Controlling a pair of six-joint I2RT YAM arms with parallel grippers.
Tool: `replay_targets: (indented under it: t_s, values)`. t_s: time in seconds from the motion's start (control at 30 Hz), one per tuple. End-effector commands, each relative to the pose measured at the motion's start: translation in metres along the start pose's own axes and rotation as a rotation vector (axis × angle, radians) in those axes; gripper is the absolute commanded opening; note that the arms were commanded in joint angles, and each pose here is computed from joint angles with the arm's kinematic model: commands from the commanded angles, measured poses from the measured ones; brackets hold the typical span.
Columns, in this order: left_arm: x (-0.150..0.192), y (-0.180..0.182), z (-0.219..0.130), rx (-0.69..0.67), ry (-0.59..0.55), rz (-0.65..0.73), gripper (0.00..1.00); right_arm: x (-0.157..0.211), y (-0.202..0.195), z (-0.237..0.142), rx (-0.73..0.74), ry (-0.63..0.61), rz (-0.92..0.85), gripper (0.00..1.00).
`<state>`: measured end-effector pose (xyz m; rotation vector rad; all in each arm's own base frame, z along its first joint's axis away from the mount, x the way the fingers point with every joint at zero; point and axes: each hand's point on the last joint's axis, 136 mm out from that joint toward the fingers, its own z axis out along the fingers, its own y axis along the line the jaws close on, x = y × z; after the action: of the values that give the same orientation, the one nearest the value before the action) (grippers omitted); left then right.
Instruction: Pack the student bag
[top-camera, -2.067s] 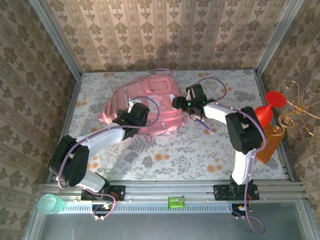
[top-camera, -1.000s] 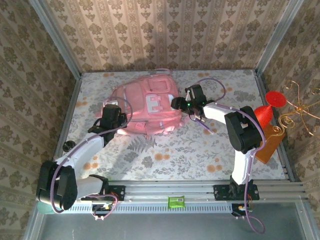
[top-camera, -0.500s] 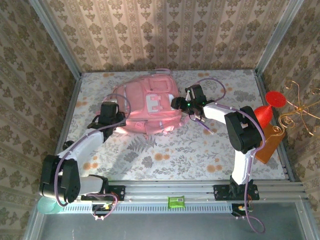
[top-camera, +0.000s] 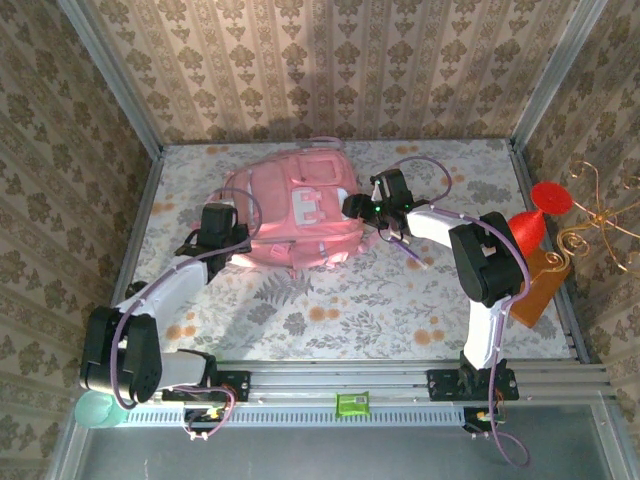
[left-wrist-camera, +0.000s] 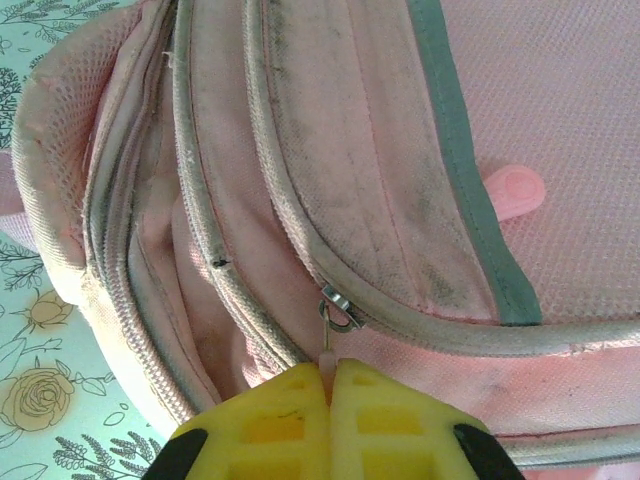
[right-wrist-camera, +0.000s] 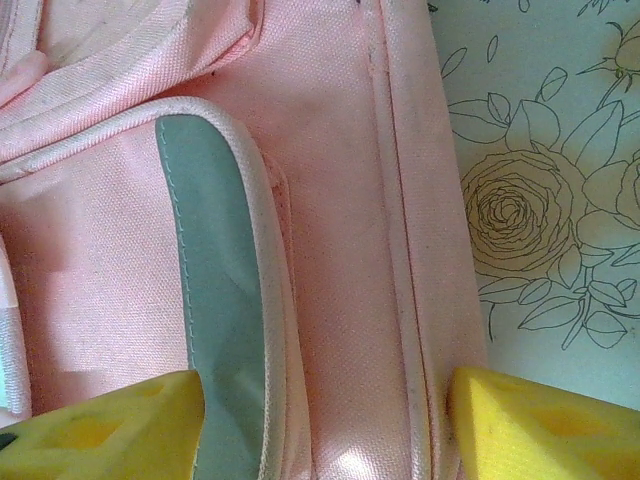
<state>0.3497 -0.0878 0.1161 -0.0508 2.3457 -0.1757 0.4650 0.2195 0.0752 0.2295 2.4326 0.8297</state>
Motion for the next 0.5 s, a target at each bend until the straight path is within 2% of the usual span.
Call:
replay_targets:
  t_s: [0.0,0.23,0.47]
  values:
    - [0.002,-0.024,-0.009,0.133,0.017,0.024,0.00,0.003,-0.013,-0.006,0.031,0.033,0.013,0.68]
    - [0.018,-0.046,-0.021,0.283,0.063,0.009,0.00,0.002,-0.002,-0.051,0.120,-0.003,-0.083,0.70]
    - [0.025,-0.045,-0.026,0.275,0.072,0.012,0.00,0.055,0.011,-0.077,0.173,0.055,-0.155,0.73]
